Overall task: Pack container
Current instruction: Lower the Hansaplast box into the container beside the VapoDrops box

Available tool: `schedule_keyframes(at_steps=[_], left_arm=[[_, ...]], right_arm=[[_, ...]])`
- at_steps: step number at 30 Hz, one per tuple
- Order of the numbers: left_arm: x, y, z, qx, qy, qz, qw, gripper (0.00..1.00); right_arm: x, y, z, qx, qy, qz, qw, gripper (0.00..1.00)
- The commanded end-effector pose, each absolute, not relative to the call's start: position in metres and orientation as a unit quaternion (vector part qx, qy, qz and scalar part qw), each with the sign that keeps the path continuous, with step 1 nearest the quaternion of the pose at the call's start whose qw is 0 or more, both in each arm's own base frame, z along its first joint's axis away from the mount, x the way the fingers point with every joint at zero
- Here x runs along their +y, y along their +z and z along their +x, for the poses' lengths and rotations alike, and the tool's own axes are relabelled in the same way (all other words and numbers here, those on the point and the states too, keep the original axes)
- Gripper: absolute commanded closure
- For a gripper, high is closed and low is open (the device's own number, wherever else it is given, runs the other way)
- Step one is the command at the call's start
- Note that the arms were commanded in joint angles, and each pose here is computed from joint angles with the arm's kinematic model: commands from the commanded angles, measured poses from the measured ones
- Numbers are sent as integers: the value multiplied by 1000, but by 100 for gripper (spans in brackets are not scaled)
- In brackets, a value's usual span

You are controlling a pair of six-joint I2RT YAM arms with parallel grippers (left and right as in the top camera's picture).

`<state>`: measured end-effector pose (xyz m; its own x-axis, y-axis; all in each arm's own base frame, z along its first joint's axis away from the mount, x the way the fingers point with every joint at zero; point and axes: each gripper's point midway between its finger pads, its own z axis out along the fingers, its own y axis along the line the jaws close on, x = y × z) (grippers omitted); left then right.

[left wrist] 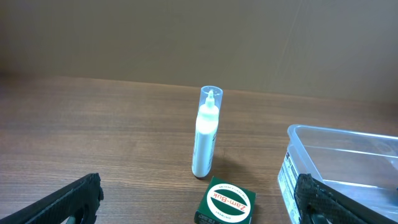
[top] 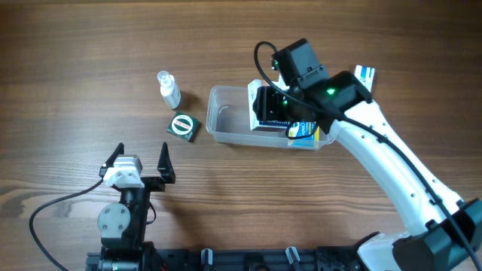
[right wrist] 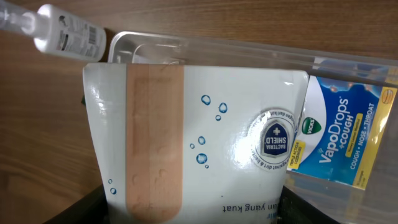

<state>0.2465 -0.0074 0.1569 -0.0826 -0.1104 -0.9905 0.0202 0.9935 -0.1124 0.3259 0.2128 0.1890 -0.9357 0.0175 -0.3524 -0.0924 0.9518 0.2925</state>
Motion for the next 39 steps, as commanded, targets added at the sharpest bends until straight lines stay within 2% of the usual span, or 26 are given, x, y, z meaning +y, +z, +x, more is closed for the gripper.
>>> schedule_keyframes(at_steps=[1,12,23,39], left_arm=[[-7,156,246,734,-41,-27,677,0],[-7,156,246,734,-41,-27,677,0],[-7,156,246,734,-41,-26,677,0],[-7,156,246,734,-41,-27,677,0]], right_arm=[[211,169,336,976,129,4,175,35],[214,107,343,990,90,15,112,35],[187,101,342,992,19,49,117,36],[187,78,343,994,1,48,96,35]])
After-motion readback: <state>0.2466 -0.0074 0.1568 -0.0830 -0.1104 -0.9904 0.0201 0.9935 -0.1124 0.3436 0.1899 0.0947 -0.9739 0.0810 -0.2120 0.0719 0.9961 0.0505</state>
